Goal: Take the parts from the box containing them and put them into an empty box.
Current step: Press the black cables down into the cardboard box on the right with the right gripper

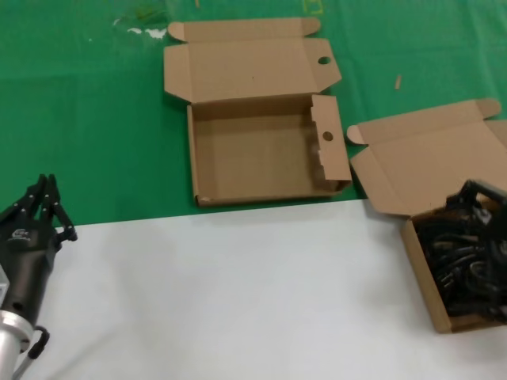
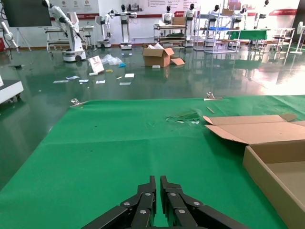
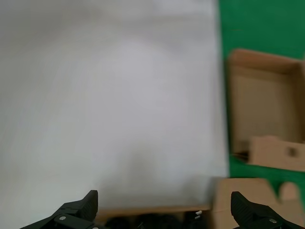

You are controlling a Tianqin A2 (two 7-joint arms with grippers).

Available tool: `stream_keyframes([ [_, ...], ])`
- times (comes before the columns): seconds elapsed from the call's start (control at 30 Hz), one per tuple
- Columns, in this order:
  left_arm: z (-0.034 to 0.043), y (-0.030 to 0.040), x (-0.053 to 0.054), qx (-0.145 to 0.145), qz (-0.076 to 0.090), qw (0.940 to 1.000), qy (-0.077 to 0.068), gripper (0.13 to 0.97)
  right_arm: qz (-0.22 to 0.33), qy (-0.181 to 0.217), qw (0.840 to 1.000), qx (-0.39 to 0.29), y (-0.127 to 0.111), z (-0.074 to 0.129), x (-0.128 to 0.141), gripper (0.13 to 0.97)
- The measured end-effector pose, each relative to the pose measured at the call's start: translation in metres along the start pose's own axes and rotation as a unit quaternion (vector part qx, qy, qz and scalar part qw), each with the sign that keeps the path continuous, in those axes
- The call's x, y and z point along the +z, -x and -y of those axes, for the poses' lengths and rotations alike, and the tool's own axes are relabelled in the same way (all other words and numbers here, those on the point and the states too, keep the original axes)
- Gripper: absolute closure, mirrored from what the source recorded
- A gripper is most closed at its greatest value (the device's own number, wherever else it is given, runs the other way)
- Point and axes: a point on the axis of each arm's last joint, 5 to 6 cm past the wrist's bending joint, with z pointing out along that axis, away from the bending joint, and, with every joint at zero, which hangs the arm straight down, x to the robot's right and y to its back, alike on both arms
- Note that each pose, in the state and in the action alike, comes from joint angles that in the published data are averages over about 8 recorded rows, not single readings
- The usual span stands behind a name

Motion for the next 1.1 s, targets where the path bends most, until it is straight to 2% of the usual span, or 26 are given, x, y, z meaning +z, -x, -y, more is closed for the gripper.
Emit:
stream_keyframes([
  [0.3, 0.0, 0.0, 0.0, 0.0, 0.0, 1.0, 0.0, 0.94, 0.096, 0.041, 0.989, -0.102, -0.027, -0.015, -0.006, 0.13],
  [0.63, 0.0, 0.0, 0.0, 0.0, 0.0, 1.0, 0.0, 0.957, 0.132, 0.071, 0.978, -0.145, -0.049, -0.027, 0.005, 0.157],
  [0.93, 0.0, 0.0, 0.0, 0.0, 0.0, 1.0, 0.0, 0.957, 0.141, 0.087, 0.975, -0.146, -0.056, -0.042, 0.018, 0.251],
  [1.1, 0.0, 0.0, 0.0, 0.0, 0.0, 1.0, 0.0, 0.957, 0.14, 0.09, 0.976, -0.14, -0.057, -0.05, 0.024, 0.351],
])
